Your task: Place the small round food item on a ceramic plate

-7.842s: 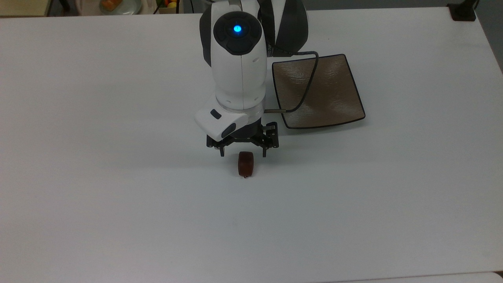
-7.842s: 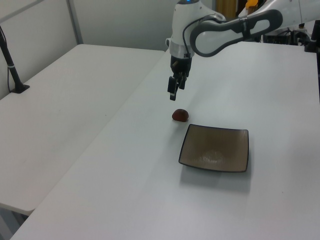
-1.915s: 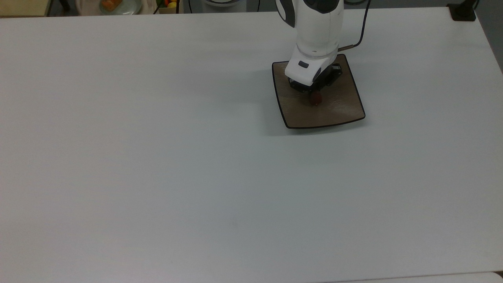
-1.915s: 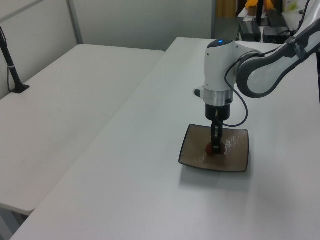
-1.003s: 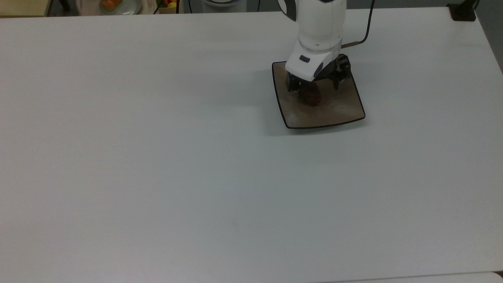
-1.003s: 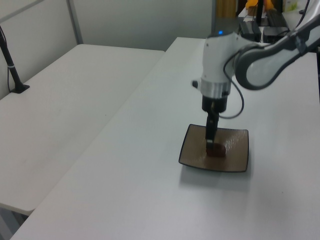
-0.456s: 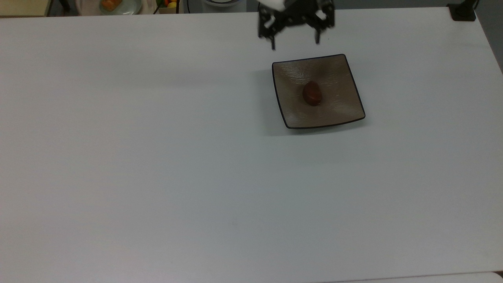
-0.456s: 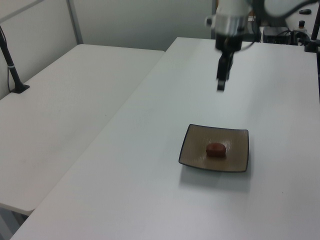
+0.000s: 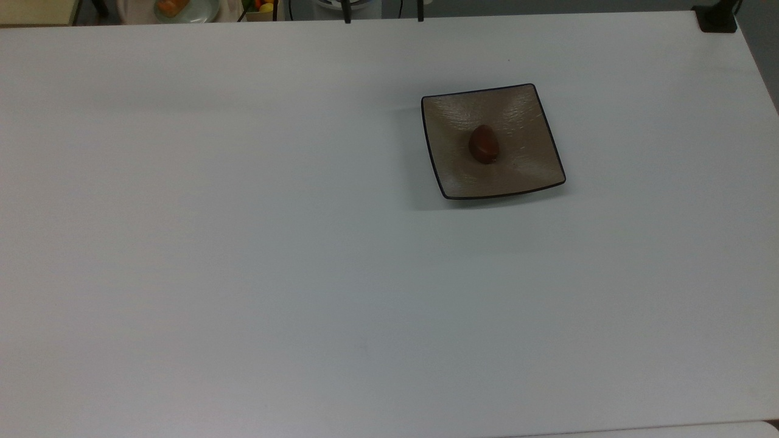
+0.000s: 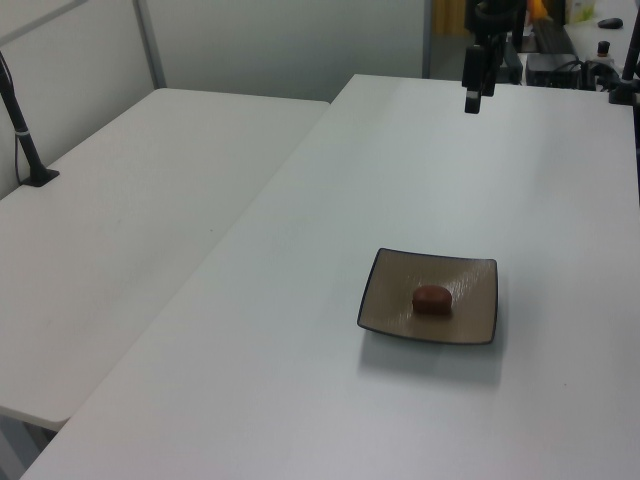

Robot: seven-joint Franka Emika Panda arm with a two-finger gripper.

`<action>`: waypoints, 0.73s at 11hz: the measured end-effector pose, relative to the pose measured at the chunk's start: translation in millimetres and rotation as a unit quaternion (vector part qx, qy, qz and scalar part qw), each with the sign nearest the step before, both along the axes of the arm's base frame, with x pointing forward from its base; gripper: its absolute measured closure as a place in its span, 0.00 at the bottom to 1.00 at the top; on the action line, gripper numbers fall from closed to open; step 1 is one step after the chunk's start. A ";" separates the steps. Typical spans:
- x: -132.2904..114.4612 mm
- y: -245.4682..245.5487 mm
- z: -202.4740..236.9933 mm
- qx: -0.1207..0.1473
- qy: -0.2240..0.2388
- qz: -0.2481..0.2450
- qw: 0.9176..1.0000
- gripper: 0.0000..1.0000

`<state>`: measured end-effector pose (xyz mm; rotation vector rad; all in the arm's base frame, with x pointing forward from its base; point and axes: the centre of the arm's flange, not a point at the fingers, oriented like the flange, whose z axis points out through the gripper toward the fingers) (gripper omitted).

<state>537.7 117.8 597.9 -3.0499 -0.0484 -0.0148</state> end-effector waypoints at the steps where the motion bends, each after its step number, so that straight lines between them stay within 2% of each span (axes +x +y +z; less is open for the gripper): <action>1: 2.6 -6.0 -2.2 0.000 -0.001 0.017 1.000 0.00; 4: 18.4 -17.8 -0.9 0.003 -0.047 0.059 0.997 0.00; 5: 23.7 -20.2 -3.4 -0.007 -0.057 0.070 0.996 0.00; 7: 28.8 -27.2 -8.7 -0.044 -0.062 0.087 0.993 0.00; 8: 29.4 -30.1 -8.8 -0.050 -0.062 0.087 0.993 0.00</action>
